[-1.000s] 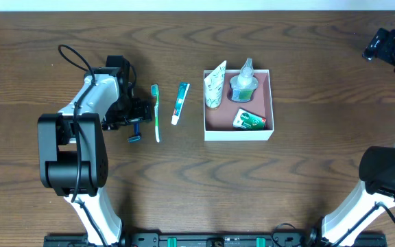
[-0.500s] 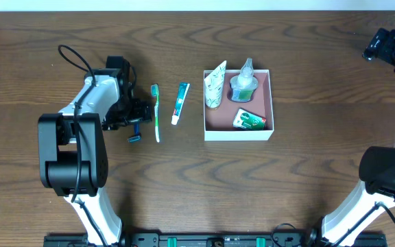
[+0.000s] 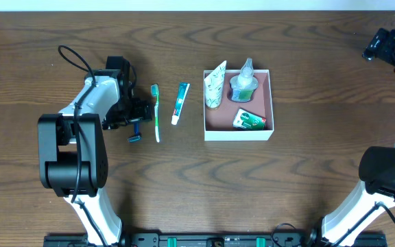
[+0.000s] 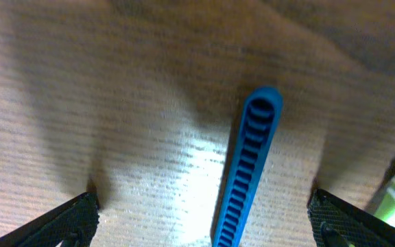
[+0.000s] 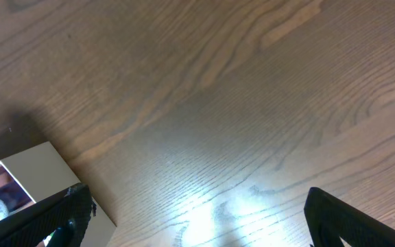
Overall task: Pack container
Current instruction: 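Close the left gripper on the blue razor handle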
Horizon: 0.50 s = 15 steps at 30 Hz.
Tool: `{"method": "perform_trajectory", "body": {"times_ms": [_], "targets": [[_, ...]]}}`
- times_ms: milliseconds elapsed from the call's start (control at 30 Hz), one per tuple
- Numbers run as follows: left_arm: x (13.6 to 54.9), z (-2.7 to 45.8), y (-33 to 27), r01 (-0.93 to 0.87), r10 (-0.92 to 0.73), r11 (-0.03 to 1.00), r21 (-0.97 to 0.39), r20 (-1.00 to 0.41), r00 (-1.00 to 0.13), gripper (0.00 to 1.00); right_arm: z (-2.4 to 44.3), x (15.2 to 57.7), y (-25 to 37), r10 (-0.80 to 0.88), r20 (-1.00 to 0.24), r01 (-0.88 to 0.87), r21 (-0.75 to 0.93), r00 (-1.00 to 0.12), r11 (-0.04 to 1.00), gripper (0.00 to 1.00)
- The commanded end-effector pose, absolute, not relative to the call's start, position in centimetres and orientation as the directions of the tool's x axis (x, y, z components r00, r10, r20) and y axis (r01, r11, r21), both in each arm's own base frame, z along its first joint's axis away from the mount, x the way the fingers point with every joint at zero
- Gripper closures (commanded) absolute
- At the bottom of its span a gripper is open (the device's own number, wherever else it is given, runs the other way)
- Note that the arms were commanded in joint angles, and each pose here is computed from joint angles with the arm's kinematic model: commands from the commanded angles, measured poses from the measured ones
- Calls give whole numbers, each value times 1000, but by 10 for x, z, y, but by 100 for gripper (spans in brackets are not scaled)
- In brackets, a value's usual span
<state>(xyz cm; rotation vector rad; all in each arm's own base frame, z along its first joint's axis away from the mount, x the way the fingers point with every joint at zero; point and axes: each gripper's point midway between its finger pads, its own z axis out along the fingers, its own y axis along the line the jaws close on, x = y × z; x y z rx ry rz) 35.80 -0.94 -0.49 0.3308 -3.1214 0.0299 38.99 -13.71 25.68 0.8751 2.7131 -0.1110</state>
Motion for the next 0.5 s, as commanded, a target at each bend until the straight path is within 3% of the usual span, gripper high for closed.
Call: {"method": "perform_trajectory", "body": {"times_ms": [0,267,300,367,467], "targets": [[351,-13,-7,-223,-223,975,1,23,-975,2,268,387,-137,570,-322,594,29,-756,804,1],[351,-13,-7,-223,-223,975,2,26,-974,1,268,387,-137,570,-322,594,29,-756,804,1],[350,-14,-7,-223,-223,975,2,27,-974,5,268,387,-137,570,-322,594,29,-756,804,1],[350,-14,-7,-223,-223,975,3,29,-974,29,268,387,-137,570,-322,594,29,-756,804,1],[349,-14,-7,-223,-223,975,3,33,-974,51,268,387,-137,570,-322,594,29,-756,804,1]]}}
